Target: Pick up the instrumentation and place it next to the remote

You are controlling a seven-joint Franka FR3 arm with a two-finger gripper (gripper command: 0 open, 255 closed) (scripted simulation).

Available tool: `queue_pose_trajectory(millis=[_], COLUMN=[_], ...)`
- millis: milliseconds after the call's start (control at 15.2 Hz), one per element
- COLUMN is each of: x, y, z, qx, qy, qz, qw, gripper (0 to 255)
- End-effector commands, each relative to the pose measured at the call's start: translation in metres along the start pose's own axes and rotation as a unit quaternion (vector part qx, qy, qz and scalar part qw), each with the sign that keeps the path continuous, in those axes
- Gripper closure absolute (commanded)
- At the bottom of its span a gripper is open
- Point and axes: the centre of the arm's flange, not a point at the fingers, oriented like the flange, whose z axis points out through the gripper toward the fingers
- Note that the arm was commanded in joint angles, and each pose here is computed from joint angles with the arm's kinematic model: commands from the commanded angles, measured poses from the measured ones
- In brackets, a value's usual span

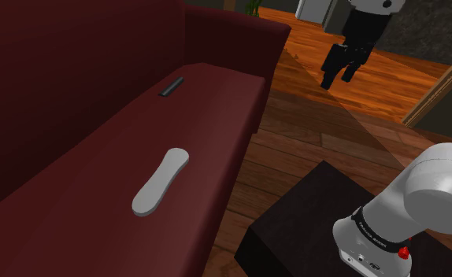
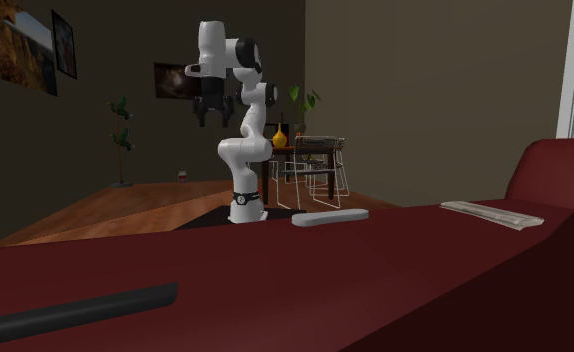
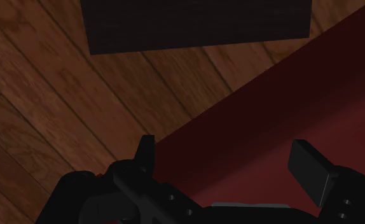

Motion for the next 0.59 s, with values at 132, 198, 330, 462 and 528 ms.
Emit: queue_pose_trajectory(millis=[132,198,330,462,528], x=[-0.004,-0.005,-0.007,-0.008,-0.008], y=[-0.024,-0.036,-0.059,-0.083,-0.095], z=[0.010,0.015,0.025,0.036,0.041], qx=[0.001,0.002,0.004,0.005,0.006], qy=[0.000,0.000,0.001,0.001,0.001], qz=[0.021,0.032,0.053,0.074,0.085], qw=[0.9998,0.9995,0.9986,0.9972,0.9964], gripper=[0,0,0,0,0])
